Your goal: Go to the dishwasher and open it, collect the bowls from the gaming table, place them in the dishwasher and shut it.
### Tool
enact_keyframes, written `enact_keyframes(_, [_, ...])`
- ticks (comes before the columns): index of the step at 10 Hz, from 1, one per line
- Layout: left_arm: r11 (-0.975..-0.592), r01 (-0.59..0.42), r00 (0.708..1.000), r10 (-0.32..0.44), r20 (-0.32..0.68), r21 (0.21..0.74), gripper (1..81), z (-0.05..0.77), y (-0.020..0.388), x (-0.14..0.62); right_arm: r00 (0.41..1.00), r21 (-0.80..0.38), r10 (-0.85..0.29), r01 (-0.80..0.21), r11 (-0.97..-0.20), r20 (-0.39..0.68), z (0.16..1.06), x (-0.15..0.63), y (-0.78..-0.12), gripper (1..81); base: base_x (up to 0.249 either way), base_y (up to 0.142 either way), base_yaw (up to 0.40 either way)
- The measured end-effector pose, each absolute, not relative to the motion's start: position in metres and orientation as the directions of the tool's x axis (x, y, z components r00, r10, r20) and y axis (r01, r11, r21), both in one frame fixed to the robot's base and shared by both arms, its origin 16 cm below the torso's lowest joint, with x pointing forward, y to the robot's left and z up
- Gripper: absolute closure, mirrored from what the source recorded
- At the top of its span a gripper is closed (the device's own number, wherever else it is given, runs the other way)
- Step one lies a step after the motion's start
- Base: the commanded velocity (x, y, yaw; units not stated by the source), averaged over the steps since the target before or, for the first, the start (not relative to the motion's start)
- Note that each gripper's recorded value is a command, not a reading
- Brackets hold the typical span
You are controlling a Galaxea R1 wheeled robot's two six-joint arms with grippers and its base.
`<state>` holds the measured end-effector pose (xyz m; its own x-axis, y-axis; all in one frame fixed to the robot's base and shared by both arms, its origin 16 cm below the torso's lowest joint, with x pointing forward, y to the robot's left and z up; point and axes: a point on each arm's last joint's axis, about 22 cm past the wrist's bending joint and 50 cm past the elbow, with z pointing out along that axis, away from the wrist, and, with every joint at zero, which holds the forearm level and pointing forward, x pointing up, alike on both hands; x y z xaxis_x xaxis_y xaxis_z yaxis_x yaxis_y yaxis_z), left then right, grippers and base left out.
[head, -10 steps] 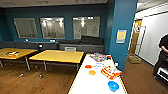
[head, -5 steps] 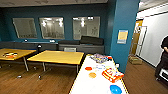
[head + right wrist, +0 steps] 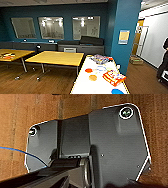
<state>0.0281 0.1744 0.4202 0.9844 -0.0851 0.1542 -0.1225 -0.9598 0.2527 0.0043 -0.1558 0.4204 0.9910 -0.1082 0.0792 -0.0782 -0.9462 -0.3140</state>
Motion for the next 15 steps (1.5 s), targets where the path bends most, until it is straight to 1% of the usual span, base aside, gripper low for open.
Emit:
enact_keyframes(1, [-0.96,-0.122,0.984,-0.085,0.154,0.252,1.0,0.42,0.175,0.028,0.991,-0.314,-0.108,-0.078,-0.946,0.08,0.42,0.004,-0.155,1.0,0.117,0.0,0.0])
enact_keyframes(4, [-0.96,-0.125,0.983,-0.085,0.165,0.252,1.0,0.421,0.174,0.038,0.99,-0.314,-0.109,-0.076,-0.946,0.087,0.421,0.009,-0.156,1.0,0.0,0.0,0.0])
enact_keyframes(7, [-0.96,-0.121,0.985,-0.085,0.15,0.253,1.0,0.42,0.175,0.026,0.991,-0.316,-0.111,-0.081,-0.945,0.079,0.42,0.003,-0.163,1.0,0.0,0.0,0.0])
enact_keyframes(9, [-0.96,-0.122,0.985,-0.084,0.154,0.253,1.0,0.42,0.174,0.028,0.988,-0.332,-0.122,-0.084,-0.94,0.098,0.423,0.009,-0.17,1.0,0.0,0.0,0.0])
enact_keyframes(11, [-0.96,-0.122,0.984,-0.084,0.154,0.253,1.0,0.42,0.174,0.028,0.984,-0.379,-0.144,-0.094,-0.92,0.106,0.431,0.015,-0.175,1.0,0.0,0.0,0.0])
enact_keyframes(15, [-0.96,-0.121,0.984,-0.084,0.154,0.253,1.0,0.42,0.174,0.028,0.975,-0.536,-0.196,-0.111,-0.837,0.104,0.481,0.035,-0.18,1.0,0.0,0.0,0.0])
